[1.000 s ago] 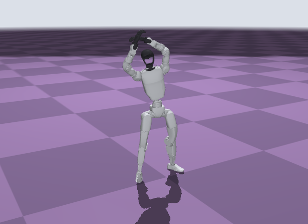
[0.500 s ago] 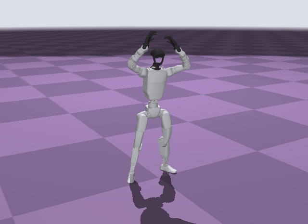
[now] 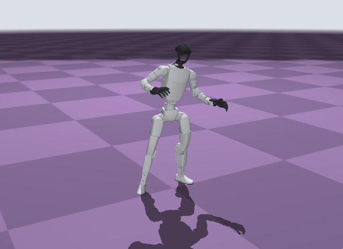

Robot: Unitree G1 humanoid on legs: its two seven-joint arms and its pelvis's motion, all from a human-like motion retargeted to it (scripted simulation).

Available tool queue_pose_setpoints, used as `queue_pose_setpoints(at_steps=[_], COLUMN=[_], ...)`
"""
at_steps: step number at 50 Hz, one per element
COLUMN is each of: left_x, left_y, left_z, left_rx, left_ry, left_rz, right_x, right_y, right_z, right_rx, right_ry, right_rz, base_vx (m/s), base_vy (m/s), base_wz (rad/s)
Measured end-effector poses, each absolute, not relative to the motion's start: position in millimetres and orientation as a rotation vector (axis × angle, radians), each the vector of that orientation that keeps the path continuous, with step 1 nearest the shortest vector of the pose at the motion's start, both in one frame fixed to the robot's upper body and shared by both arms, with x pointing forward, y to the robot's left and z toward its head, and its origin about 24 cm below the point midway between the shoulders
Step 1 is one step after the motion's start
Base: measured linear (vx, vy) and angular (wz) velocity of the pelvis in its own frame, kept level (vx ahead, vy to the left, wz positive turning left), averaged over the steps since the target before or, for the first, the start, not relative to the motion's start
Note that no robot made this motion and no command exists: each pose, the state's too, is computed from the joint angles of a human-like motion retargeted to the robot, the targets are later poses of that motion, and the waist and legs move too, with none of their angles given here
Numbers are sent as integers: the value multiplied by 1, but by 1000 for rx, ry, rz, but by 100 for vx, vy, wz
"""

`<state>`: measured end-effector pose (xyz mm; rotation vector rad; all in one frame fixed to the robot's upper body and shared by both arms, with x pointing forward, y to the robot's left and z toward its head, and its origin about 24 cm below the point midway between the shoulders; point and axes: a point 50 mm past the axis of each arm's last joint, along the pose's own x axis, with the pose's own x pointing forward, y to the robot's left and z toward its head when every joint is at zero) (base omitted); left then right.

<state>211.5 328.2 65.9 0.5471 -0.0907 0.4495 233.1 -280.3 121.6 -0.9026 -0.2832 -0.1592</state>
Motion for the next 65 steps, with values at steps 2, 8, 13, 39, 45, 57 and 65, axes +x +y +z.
queue_pose_setpoints(at_steps=[2, 8, 13, 39, 45, 57, 65], left_x=[208, 163, 121, 171, 223, 276, 238], left_y=[326, 303, 290, 269, 256, 257, 279], left_z=[16, -87, -113, -102, -77, 4, 162], left_rx=[598, 631, 533, 445, 467, 569, 901], left_ry=[143, 676, 800, 667, 537, 200, -374], left_rz=[397, 106, 102, 208, 145, -57, -153], right_x=[237, 207, 161, 175, 213, 234, 209], right_y=[-277, -246, -237, -240, -225, -232, -292], right_z=[66, -69, -120, -114, -91, -56, 97], right_rx=[-974, -1005, -777, -589, -623, -733, -1082], right_ry=[-54, 559, 868, 768, 614, 449, -71], right_rz=[-42, 455, 440, -29, 67, 189, 89], base_vx=[0, 0, 0, 1, 2, 7, 13], base_vy=[3, 5, 0, 10, 13, -1, -19], base_wz=[6, 9, 0, 2, -3, 13, 25])
